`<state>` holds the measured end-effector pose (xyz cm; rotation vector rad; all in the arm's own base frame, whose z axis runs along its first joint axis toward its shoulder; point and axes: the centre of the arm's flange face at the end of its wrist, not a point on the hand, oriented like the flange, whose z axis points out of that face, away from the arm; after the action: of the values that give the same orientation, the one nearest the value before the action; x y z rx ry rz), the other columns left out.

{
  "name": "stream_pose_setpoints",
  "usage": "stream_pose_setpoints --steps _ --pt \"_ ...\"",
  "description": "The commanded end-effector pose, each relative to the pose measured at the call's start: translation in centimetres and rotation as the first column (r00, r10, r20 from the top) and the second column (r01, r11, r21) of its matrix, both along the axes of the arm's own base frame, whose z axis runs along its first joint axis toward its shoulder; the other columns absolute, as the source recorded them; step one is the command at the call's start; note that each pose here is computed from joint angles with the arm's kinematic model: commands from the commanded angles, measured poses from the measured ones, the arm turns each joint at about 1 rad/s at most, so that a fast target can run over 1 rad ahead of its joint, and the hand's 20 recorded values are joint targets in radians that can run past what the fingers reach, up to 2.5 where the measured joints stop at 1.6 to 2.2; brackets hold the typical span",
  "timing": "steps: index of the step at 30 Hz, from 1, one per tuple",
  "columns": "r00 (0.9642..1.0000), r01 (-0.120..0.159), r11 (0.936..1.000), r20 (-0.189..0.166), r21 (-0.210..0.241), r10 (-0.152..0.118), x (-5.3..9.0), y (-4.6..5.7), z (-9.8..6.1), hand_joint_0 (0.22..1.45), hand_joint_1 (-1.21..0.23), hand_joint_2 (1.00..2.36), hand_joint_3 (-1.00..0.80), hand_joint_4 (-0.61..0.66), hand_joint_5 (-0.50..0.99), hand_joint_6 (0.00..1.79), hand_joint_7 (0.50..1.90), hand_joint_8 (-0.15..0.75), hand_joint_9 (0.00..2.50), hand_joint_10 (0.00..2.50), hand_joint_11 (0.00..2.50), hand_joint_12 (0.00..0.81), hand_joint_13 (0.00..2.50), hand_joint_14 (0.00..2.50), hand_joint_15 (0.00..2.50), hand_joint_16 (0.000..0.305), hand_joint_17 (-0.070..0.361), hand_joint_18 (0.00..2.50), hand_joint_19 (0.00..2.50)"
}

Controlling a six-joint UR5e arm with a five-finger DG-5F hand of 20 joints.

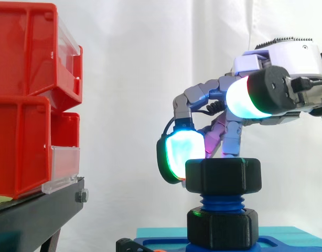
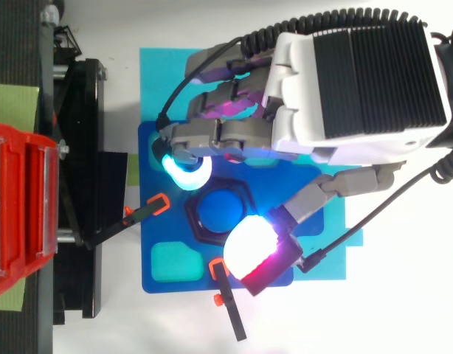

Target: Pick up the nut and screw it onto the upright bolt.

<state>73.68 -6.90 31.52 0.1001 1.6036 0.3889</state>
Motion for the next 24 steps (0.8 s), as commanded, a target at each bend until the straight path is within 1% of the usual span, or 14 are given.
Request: stream_pose_setpoints --steps 1,6,9,10,11,12,13,15,16,19,21,22,23,24 --pt "1.0000 -0.004 1.0000 -0.001 0.000 0.004 -0.1 -0.4 0.0 0.54 -0.31 1.00 -0.50 0.10 0.06 0.65 1.17 0.259 1.37 0.00 0.00 0.187 0.89 0.00 0.00 0.017 0.039 0.63 0.05" --pt "1.0000 -0.001 1.0000 0.007 0.001 0.001 -0.1 -1.3 0.4 0.53 -0.33 1.00 -0.50 0.10 0.07 0.64 1.19 0.214 1.47 0.00 0.00 0.160 0.97 0.00 0.00 0.014 0.031 0.72 0.08" --pt "0.9998 -0.002 1.0000 0.020 -0.002 0.003 0.1 -1.9 1.0 0.53 -0.33 1.00 -0.50 0.10 0.08 0.63 1.21 0.197 1.50 0.00 0.00 0.151 0.99 0.00 0.00 0.013 0.029 0.76 0.10" --pt "0.9995 -0.006 1.0000 0.030 -0.006 0.006 0.2 -2.1 1.6 0.53 -0.33 1.00 -0.50 0.11 0.08 0.63 1.21 0.194 1.52 0.00 0.00 0.147 1.01 0.00 0.00 0.013 0.028 0.77 0.11" --pt "0.9994 -0.005 0.9999 0.035 -0.009 0.006 0.3 -2.3 2.0 0.53 -0.33 1.00 -0.50 0.12 0.08 0.62 1.22 0.205 1.53 0.00 0.00 0.144 1.02 0.00 0.00 0.013 0.028 0.79 0.12" --pt "0.9994 -0.005 0.9999 0.035 -0.009 0.006 0.3 -2.3 2.0 0.53 -0.33 1.00 -0.50 0.12 0.08 0.62 1.23 0.213 1.54 0.00 0.00 0.141 1.03 0.00 0.00 0.012 0.028 0.80 0.13" --pt "0.9992 -0.010 0.9999 0.039 -0.013 0.010 0.4 -2.3 2.8 0.53 -0.33 1.00 -0.50 0.12 0.09 0.61 1.24 0.213 1.55 0.00 0.00 0.143 1.04 0.00 0.00 0.012 0.028 0.80 0.13" --pt "0.9992 -0.008 0.9998 0.040 -0.016 0.009 0.4 -2.5 3.2 0.53 -0.33 1.00 -0.50 0.12 0.09 0.61 1.26 0.220 1.56 0.00 0.00 0.141 1.05 0.00 0.00 0.012 0.027 0.82 0.14" --pt "0.9992 -0.011 0.9997 0.037 -0.019 0.012 0.5 -2.4 3.3 0.53 -0.33 1.00 -0.50 0.12 0.09 0.60 1.27 0.223 1.56 0.00 0.00 0.139 1.06 0.00 0.01 0.012 0.027 0.83 0.14" --pt "0.9994 -0.010 0.9995 0.032 -0.032 0.011 0.6 -2.5 4.5 0.53 -0.32 1.00 -0.50 0.12 0.09 0.60 1.29 0.230 1.56 0.00 0.00 0.147 1.05 0.00 0.01 0.013 0.029 0.82 0.15" --pt "0.9992 -0.010 0.9994 0.038 -0.033 0.011 0.6 -2.5 5.1 0.53 -0.30 1.00 -0.50 0.15 0.08 0.56 1.37 0.244 1.51 0.00 0.00 0.160 1.00 0.00 0.00 0.015 0.034 0.76 0.12" --pt "0.9991 -0.011 0.9994 0.041 -0.033 0.013 0.7 -2.4 5.3 0.52 -0.29 1.00 -0.50 0.19 0.08 0.50 1.46 0.282 1.48 0.00 0.00 0.170 0.98 0.00 0.00 0.016 0.036 0.73 0.10" --pt "0.9990 -0.010 0.9994 0.044 -0.033 0.011 0.8 -2.5 5.4 0.52 -0.28 1.00 -0.50 0.23 0.06 0.50 1.36 0.316 1.48 0.00 0.00 0.176 0.97 0.00 0.00 0.016 0.037 0.71 0.10" --pt "0.9987 -0.011 0.9994 0.049 -0.033 0.013 0.8 -2.4 5.6 0.52 -0.27 1.00 -0.50 0.24 0.05 0.50 1.32 0.333 1.47 0.00 0.00 0.177 0.97 0.00 0.00 0.017 0.037 0.70 0.10"
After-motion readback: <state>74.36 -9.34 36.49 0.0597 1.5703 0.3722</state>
